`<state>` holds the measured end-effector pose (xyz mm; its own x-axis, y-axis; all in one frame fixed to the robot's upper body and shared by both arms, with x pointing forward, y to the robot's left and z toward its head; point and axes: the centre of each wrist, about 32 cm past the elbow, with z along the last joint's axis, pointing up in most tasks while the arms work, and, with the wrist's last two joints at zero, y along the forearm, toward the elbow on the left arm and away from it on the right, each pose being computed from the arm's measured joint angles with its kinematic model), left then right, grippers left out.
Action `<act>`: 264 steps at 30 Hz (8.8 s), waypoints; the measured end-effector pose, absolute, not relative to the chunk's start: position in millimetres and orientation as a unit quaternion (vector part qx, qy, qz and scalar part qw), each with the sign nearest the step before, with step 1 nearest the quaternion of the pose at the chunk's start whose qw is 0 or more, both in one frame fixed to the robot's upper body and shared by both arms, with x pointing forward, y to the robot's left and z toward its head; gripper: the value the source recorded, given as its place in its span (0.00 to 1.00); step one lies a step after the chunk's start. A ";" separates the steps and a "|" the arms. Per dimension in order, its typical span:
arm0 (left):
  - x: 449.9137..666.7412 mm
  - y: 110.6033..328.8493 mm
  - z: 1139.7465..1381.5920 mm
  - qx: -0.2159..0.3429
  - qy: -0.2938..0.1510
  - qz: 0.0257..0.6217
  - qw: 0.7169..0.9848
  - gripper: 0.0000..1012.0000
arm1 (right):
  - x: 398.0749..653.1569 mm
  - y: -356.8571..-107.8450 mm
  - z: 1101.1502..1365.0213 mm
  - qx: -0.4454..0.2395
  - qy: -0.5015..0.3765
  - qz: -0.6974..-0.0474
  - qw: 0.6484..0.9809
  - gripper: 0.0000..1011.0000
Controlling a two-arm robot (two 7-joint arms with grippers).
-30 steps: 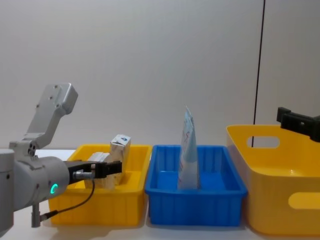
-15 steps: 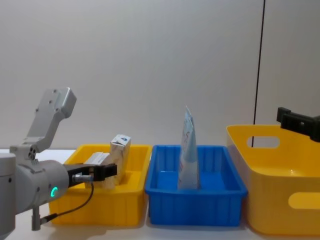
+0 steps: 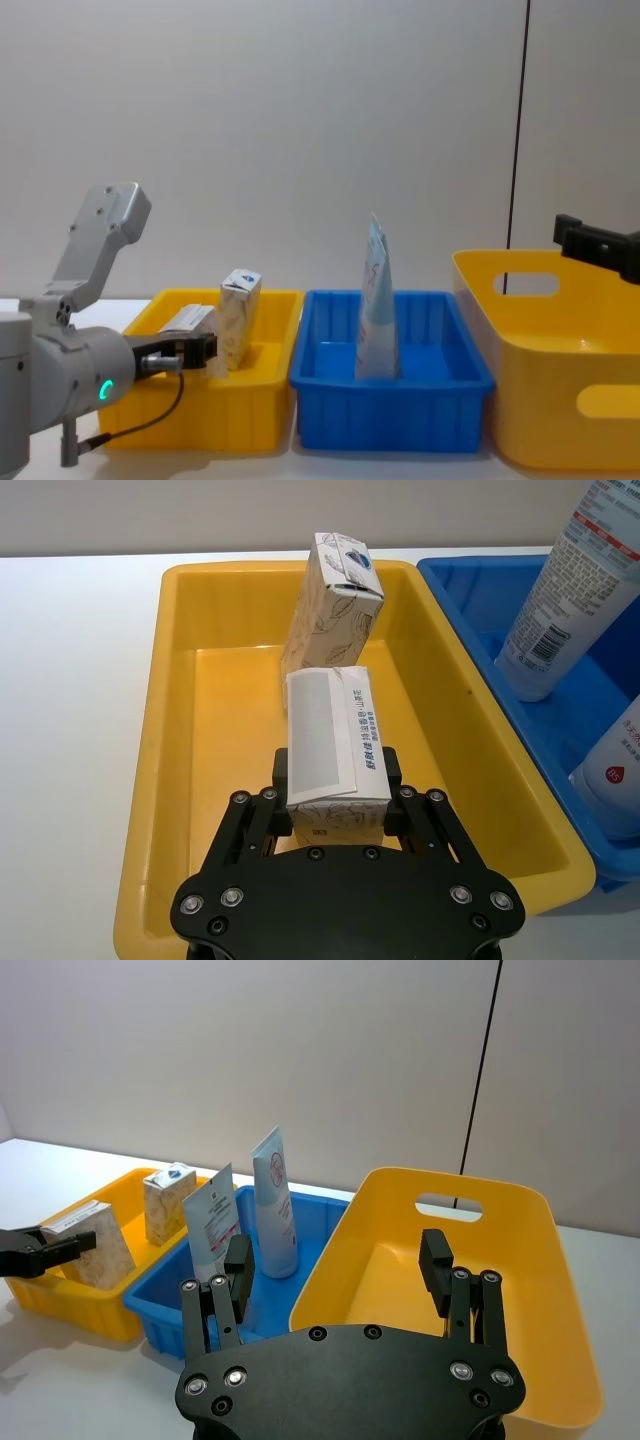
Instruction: Bimanual collaborative sorting of washing and personal care products
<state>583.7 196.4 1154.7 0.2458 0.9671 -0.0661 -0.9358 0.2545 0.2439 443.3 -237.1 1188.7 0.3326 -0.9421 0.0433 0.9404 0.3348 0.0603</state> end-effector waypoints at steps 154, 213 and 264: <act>581.8 250.8 1278.9 0.069 -0.110 -0.031 0.991 0.42 | 478.7 -329.1 1232.8 -0.059 -0.031 -0.213 0.975 0.99; 587.3 240.4 1285.2 0.067 -0.113 -0.038 0.991 0.42 | 526.5 -305.2 1221.8 -0.064 -0.053 -0.098 0.992 0.99; 587.4 240.8 1285.8 0.065 -0.114 -0.038 0.991 0.42 | 555.0 -262.5 1228.8 -0.074 -0.062 -0.076 0.992 0.36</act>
<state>587.4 240.8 1285.8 0.9712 -0.0896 0.2206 0.0599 0.9886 0.1381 555.0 -262.5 1228.8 0.9807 -0.1423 0.1343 0.1607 0.9773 -0.1384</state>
